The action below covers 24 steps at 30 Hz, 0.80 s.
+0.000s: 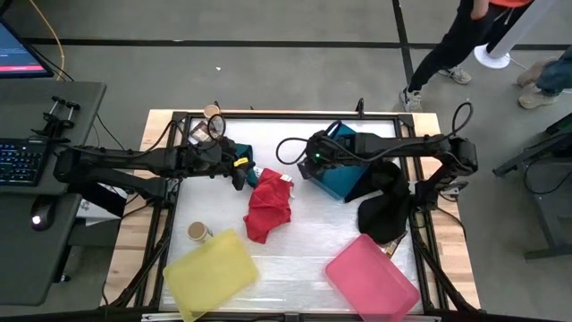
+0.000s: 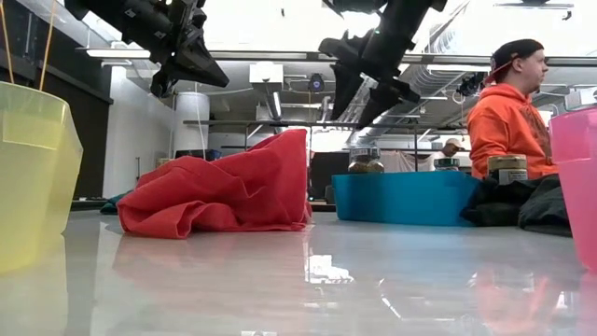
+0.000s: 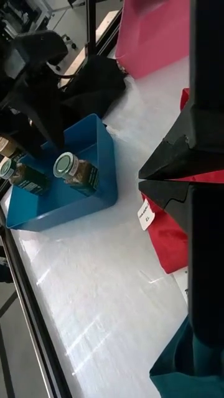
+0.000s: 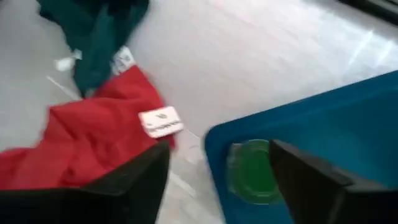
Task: Sort spices by type
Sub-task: Put the green seasoning bottle into the blue bin
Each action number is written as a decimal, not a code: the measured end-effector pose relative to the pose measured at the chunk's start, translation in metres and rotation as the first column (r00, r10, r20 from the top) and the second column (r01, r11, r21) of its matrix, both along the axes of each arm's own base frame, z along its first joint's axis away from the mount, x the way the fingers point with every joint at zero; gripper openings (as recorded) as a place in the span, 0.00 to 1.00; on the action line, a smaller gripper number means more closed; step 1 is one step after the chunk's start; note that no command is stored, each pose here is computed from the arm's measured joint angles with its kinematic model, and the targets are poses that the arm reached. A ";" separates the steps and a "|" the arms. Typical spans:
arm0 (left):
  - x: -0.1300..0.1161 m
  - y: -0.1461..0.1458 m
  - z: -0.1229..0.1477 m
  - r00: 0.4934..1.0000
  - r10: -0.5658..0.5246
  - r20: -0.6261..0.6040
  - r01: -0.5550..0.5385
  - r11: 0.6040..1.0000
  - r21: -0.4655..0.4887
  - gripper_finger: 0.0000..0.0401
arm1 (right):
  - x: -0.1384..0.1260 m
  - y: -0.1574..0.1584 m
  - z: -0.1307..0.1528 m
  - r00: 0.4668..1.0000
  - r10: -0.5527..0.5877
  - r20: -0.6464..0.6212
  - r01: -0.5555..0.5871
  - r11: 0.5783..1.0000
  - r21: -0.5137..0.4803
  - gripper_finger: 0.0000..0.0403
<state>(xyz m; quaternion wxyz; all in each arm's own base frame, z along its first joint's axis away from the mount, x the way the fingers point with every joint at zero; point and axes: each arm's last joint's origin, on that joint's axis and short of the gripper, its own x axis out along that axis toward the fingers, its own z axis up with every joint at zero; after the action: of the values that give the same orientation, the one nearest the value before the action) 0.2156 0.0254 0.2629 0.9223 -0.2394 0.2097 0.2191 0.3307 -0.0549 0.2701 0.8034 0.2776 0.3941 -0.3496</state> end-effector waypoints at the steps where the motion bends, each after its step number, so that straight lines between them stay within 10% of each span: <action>1: 0.000 0.000 0.000 1.000 0.000 0.000 0.000 1.000 0.000 0.00 | -0.002 -0.001 -0.001 1.000 -0.003 -0.023 0.003 1.000 -0.005 0.72; 9: 0.000 0.000 0.000 1.000 0.000 0.000 0.000 1.000 -0.001 0.00 | -0.010 -0.006 -0.012 0.985 -0.101 -0.142 0.102 0.995 -0.006 0.92; 24: 0.000 0.000 0.000 1.000 0.012 0.007 -0.011 1.000 -0.020 0.00 | 0.009 -0.007 -0.049 0.970 -0.125 -0.207 0.140 0.989 0.058 0.93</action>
<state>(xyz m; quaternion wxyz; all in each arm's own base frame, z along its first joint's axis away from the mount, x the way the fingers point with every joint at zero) 0.2156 0.0254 0.2629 0.9194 -0.2504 0.2072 0.2215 0.3401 -0.0623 0.2206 0.7234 0.2949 0.4669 -0.4144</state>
